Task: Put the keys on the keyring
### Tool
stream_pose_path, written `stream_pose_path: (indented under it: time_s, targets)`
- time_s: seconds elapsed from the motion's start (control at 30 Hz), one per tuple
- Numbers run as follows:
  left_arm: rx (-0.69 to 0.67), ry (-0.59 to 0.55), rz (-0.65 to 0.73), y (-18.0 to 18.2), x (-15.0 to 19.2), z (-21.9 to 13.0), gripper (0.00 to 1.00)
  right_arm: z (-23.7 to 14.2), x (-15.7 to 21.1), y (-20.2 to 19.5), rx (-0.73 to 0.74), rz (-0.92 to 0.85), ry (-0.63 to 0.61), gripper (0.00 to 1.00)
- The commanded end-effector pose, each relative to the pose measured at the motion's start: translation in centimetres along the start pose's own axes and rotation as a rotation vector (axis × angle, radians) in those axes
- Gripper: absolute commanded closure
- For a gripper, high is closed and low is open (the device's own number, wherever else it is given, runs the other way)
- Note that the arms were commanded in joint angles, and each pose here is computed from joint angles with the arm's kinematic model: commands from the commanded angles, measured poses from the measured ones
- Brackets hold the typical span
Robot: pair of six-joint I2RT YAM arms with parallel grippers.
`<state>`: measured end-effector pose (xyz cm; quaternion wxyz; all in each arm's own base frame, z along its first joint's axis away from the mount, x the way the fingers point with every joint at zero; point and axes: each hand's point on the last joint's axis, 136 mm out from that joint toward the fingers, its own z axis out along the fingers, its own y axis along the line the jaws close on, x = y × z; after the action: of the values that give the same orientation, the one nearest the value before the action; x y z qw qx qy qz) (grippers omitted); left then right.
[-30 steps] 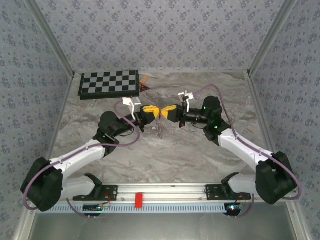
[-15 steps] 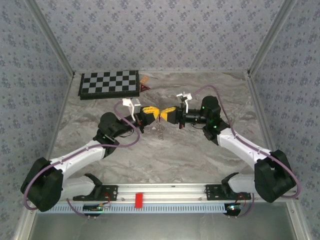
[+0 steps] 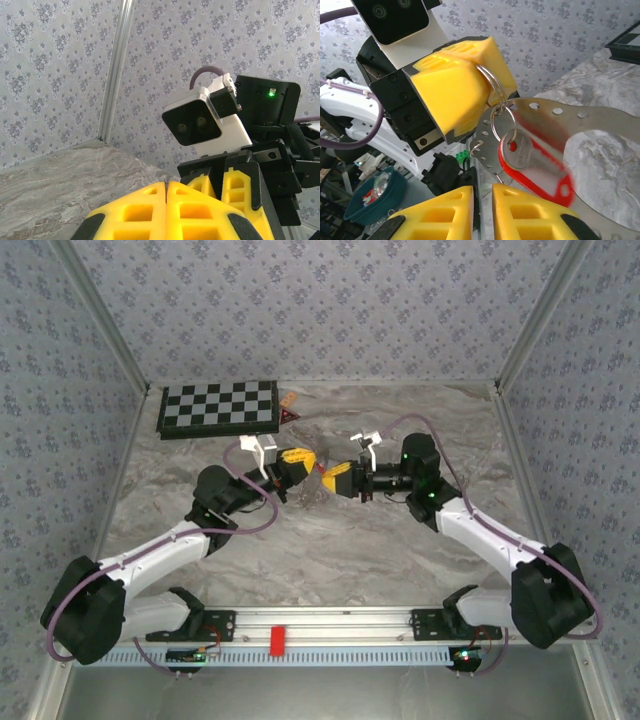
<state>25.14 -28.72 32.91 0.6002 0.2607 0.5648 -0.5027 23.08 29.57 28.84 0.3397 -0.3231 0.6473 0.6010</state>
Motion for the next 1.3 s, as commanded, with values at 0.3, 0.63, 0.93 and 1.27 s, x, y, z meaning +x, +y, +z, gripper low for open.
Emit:
stream_pose_path:
  time_s: [0.3,0.63,0.93,1.27]
  targets:
    - [0.024,-0.098,0.036,-0.8,-2.9,0.0,1.00,-1.7,-4.2,-0.1,0.170,-0.202,-0.180,0.72]
    - [0.039,-0.104,0.022,-1.0,-3.0,0.2,1.00,-0.7,-6.0,0.6,0.093,-0.233,-0.251,0.67]
    - [0.048,-0.102,0.027,-1.2,-3.2,0.2,1.00,0.7,-5.6,1.3,0.008,-0.221,-0.206,0.68]
    - [0.052,-0.099,0.027,-1.3,-3.1,0.3,1.00,1.4,-5.2,1.3,-0.013,-0.209,-0.185,0.82]
